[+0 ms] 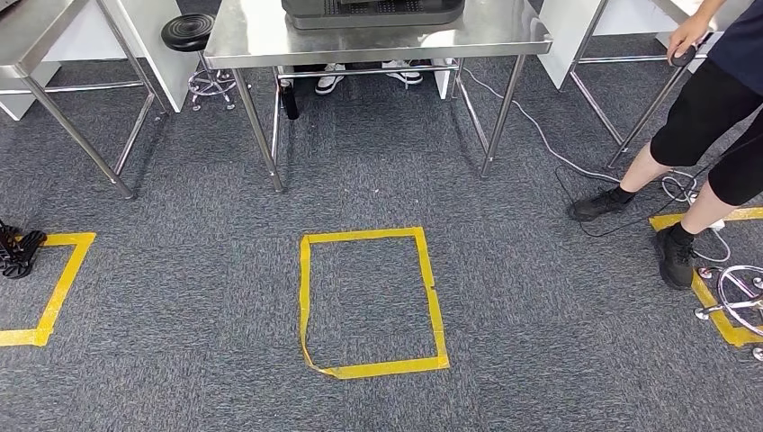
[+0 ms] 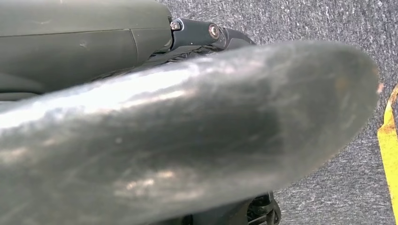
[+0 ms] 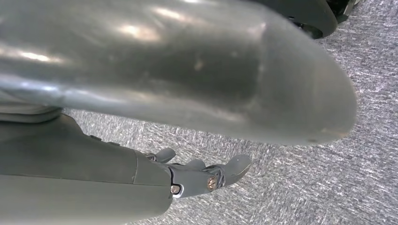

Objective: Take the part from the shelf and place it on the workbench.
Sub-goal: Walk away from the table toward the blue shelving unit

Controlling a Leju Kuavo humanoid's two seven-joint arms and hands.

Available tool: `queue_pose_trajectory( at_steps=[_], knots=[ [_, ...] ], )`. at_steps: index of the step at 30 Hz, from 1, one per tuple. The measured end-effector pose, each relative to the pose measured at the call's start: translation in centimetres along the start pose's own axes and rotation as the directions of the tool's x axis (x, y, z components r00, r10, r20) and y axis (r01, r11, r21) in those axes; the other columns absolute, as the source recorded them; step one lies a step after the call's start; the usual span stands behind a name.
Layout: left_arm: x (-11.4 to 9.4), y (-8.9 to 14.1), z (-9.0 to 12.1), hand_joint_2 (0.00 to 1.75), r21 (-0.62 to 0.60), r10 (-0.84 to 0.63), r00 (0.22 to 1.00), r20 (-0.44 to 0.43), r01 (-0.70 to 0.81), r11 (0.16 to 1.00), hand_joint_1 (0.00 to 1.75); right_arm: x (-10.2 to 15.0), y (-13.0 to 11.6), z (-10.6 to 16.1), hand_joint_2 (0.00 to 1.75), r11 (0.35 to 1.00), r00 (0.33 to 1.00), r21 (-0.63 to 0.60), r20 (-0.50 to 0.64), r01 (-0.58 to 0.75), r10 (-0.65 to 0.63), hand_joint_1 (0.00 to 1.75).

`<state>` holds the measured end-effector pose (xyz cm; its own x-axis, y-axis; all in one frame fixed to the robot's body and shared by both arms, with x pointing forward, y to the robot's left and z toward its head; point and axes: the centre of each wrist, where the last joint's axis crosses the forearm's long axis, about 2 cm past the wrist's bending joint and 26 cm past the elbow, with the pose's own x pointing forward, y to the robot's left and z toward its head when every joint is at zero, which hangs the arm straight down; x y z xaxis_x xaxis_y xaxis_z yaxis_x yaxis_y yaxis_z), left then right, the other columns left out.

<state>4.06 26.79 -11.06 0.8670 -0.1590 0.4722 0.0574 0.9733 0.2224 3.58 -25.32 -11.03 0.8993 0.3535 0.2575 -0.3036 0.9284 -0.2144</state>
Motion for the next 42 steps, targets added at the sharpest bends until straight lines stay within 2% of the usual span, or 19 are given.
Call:
queue_pose_trajectory(
  at_steps=[42],
  knots=[
    [0.01,-0.01,0.0,0.0,0.009,0.02,1.0,0.0,-0.02,1.0,0.0,-0.28,-0.36,-0.05,0.0,1.0,1.0,-0.014,-0.017,-0.006,0.006,0.0]
  ],
)
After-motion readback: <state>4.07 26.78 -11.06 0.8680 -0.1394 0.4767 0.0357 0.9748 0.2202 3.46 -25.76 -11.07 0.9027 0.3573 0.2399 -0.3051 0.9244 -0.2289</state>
